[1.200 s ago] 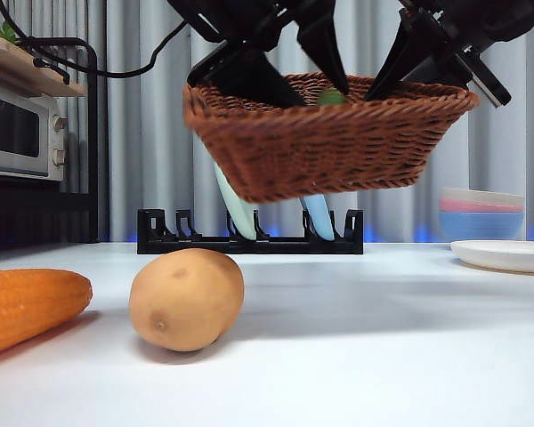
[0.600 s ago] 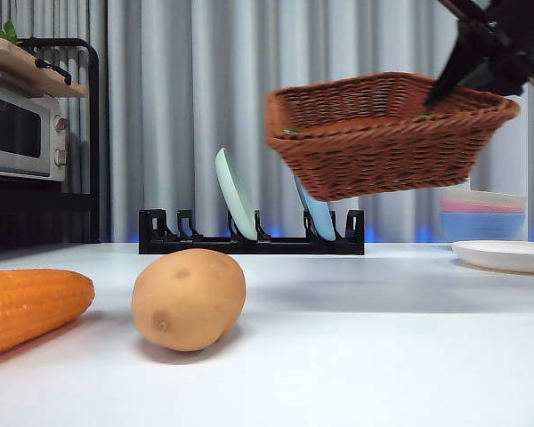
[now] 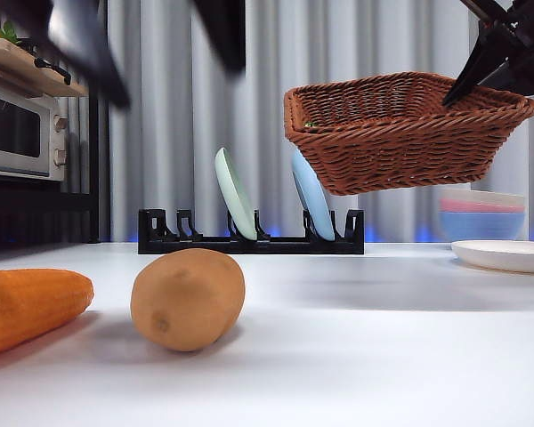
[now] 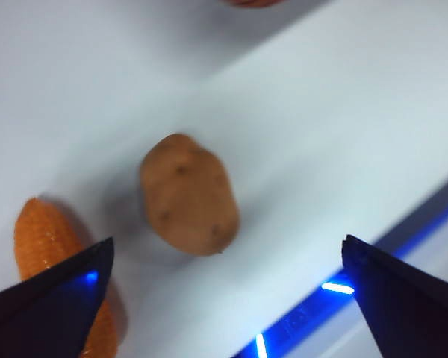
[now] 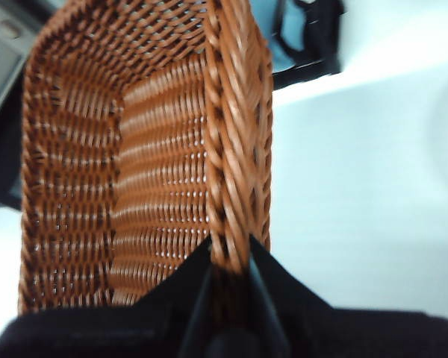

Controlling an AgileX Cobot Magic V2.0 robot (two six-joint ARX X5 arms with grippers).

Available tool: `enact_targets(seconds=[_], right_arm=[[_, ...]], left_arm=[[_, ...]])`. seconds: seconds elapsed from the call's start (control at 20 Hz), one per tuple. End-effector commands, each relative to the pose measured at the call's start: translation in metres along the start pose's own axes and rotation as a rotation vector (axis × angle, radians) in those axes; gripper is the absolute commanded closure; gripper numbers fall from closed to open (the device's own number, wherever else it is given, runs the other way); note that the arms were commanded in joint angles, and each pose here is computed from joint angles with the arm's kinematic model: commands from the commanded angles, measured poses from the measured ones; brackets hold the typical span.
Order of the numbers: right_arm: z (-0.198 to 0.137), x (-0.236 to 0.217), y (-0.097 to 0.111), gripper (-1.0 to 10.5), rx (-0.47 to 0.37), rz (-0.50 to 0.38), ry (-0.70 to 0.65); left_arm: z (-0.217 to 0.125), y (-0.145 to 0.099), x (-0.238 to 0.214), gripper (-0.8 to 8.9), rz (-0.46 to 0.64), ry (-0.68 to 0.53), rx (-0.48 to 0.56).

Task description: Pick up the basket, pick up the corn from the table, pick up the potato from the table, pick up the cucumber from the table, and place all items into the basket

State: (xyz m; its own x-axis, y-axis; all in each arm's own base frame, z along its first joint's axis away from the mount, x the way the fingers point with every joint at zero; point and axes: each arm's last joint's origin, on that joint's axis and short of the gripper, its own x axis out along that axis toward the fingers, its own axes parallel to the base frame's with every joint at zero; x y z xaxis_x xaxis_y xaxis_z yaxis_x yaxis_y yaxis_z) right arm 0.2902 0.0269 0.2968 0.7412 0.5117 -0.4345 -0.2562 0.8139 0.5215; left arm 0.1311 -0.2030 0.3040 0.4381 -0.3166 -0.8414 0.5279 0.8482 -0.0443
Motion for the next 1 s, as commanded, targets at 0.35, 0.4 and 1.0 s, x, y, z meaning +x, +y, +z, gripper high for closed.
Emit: enact_targets(seconds=[0.35,0.4,1.0], right_arm=[[0.004,-0.001,0.003,9.6,-0.001,0.034,-0.015],[0.004,-0.001,0.003,9.6,-0.001,0.034,-0.015],[0.004,-0.001,0.003,9.6,0.0,0.033,-0.015]], left_arm=[[0.013,0.017,0.091,1.9,0.005,0.108,-0.127],[0.012,0.018,0.101,1.9,-0.001,0.146,-0.132],[0.009,0.018,0.134,8.21,0.017,0.211,0.022]])
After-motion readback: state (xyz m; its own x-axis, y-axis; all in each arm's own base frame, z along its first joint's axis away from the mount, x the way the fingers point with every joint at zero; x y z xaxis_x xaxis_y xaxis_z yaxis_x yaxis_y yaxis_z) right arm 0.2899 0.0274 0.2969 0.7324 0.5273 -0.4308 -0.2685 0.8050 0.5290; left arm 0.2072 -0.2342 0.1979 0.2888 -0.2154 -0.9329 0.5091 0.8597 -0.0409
